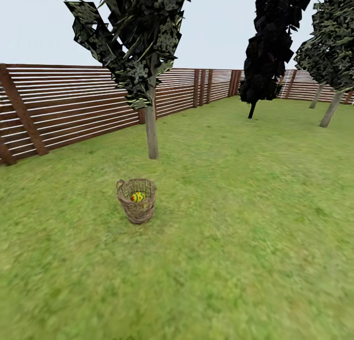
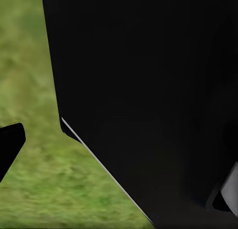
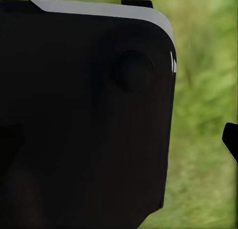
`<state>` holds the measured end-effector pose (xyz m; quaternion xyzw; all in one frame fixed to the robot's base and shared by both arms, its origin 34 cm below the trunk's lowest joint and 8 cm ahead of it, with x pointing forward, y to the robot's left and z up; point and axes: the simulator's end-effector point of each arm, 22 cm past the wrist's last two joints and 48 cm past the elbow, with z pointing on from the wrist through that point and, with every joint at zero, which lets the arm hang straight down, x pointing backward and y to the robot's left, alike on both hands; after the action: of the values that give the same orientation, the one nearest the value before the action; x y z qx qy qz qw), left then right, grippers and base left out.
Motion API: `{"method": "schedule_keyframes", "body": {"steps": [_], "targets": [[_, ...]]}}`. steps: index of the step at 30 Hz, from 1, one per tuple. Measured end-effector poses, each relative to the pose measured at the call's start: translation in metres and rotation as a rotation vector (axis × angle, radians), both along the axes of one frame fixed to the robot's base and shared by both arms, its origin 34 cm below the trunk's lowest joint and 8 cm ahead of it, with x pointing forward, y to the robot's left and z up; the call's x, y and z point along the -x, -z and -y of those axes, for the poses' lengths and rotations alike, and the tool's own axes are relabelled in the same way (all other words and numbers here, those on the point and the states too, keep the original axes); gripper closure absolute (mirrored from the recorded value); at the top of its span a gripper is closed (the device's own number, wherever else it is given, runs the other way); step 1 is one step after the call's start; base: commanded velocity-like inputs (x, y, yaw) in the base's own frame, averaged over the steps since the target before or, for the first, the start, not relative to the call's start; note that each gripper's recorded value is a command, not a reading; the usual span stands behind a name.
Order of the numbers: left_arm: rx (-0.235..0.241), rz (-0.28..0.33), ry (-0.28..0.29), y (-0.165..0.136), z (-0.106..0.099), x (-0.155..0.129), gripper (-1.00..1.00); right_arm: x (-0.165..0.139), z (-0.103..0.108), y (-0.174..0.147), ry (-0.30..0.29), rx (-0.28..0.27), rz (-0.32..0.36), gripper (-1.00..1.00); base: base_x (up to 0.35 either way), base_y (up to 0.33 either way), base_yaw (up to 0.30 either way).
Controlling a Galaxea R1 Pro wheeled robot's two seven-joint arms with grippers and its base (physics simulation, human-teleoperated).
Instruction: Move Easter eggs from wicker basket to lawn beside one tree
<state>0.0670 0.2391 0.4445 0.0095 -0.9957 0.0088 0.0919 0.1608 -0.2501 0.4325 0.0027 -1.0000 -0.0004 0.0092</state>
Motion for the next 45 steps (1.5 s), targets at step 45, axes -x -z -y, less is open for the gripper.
{"method": "schedule_keyframes", "body": {"steps": [45], "targets": [[0.002, 0.000, 0.001, 0.0000, 0.0014, 0.0000, -1.00, 0.0004, 0.0033, 0.0000, -0.001, 0.003, -0.001, -1.00, 0.000, 0.000, 0.195]]}}
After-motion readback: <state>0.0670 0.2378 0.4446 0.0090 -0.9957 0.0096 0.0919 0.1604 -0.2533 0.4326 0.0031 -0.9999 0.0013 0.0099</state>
